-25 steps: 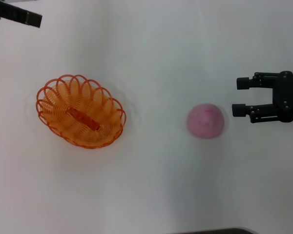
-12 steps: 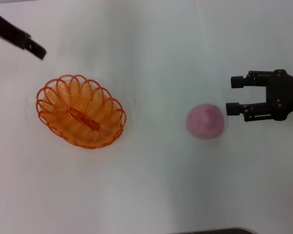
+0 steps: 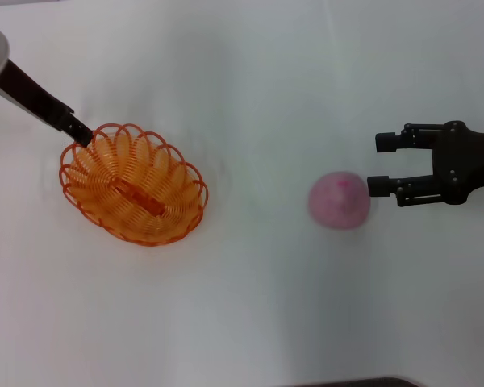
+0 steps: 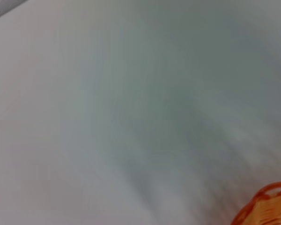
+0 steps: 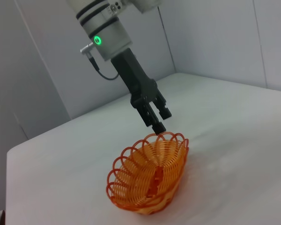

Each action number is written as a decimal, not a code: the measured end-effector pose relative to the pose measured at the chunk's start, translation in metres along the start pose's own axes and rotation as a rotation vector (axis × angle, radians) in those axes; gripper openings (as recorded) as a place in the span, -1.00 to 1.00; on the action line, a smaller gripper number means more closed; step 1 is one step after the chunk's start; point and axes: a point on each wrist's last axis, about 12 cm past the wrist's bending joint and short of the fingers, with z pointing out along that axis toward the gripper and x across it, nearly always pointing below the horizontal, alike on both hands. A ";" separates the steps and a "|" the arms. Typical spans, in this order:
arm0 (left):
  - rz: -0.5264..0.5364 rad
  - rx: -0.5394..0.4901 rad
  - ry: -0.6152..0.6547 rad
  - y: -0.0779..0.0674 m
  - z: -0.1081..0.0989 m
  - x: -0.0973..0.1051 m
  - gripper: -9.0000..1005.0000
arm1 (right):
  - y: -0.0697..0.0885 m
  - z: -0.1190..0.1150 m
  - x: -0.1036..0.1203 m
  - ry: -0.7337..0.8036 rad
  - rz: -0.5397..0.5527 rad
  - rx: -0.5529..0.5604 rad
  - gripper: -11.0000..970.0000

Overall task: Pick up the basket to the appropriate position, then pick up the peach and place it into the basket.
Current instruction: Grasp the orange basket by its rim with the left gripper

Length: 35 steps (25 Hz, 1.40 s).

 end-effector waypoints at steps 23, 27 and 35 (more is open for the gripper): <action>0.106 0.048 0.062 -0.025 0.024 0.000 -0.21 | 0.000 0.007 0.000 -0.003 0.002 -0.001 0.76; 0.125 0.061 0.051 -0.032 0.021 -0.004 -0.39 | 0.000 0.009 0.000 0.003 0.000 -0.008 0.76; 0.092 0.064 0.023 -0.028 0.016 -0.004 -0.78 | -0.001 0.012 0.000 0.010 -0.001 -0.011 0.76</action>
